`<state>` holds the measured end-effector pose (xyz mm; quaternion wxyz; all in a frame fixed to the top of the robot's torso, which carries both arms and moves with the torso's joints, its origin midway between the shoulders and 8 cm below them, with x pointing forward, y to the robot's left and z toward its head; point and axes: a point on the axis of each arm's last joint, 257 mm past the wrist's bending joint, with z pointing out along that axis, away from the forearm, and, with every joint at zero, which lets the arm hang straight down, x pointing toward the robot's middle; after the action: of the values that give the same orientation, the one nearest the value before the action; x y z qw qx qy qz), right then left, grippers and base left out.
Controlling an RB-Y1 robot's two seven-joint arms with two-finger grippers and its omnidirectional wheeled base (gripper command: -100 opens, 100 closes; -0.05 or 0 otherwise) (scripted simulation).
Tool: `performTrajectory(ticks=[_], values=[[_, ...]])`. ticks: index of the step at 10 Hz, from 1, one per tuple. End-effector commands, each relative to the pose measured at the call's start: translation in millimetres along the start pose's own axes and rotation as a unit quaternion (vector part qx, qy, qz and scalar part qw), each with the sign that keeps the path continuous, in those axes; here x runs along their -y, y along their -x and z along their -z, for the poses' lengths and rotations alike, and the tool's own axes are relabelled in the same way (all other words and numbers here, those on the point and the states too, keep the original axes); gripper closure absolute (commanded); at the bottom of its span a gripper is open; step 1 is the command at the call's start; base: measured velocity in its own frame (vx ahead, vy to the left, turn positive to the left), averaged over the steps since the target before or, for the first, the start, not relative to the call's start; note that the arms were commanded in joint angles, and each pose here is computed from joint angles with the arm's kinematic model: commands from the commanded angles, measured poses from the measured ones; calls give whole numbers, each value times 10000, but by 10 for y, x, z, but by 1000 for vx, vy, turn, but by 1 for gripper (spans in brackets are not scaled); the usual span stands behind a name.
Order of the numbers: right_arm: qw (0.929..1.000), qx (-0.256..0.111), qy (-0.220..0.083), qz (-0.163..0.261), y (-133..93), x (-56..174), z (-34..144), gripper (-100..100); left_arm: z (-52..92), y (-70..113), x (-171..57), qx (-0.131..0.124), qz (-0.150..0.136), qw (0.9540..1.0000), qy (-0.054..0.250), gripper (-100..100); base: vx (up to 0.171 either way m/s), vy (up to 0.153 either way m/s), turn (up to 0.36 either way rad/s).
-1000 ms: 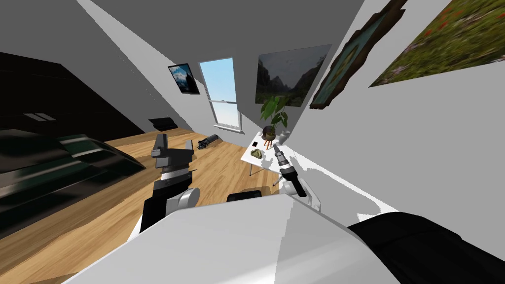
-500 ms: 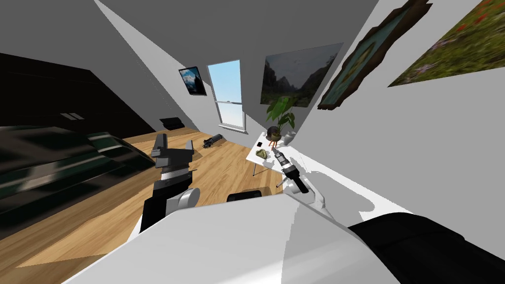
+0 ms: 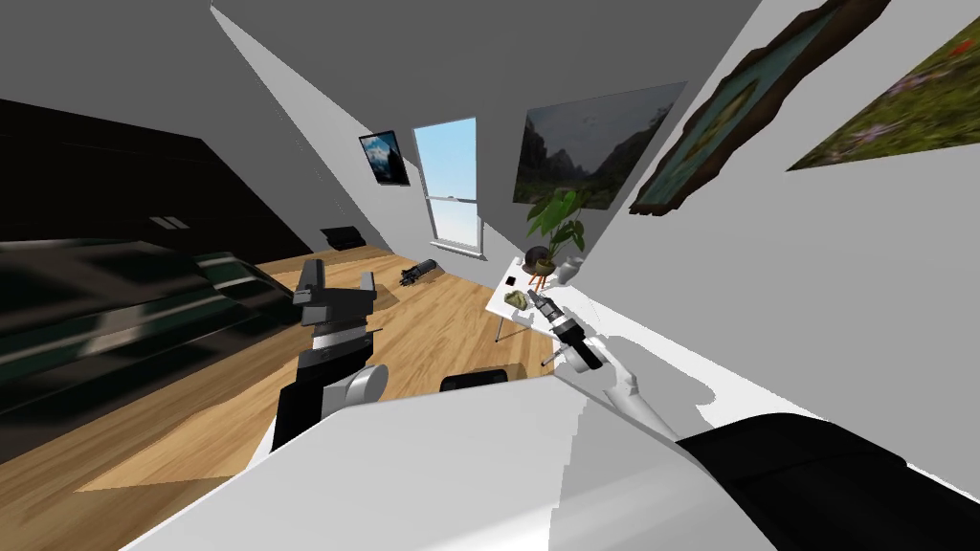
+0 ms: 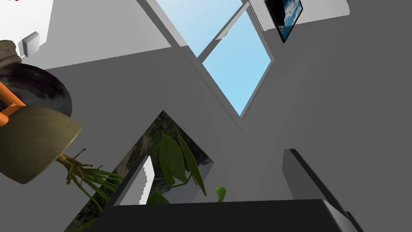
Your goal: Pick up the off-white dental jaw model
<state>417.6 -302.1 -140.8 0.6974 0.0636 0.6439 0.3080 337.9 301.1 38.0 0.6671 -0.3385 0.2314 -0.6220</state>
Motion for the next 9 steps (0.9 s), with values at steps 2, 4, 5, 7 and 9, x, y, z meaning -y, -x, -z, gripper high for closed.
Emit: performTrajectory(ticks=[2,4,5,7,9], values=[[9990,-258,-121,358,-34,185,28,-100,0,0,0,0,0,10000,0,0,7,93,64],[9931,-643,-325,921,-98,502,95,-100,0,0,0,0,0,10000,0,0,25,114,115],[9920,-707,-358,980,-100,558,115,-100,0,0,0,0,1,10000,0,0,32,103,32],[9860,-937,-483,1293,-124,755,176,-100,0,0,0,0,0,10000,0,0,33,80,56],[9783,-1167,-601,1602,-142,947,246,-100,0,0,0,0,-1,10000,0,0,17,47,48]])
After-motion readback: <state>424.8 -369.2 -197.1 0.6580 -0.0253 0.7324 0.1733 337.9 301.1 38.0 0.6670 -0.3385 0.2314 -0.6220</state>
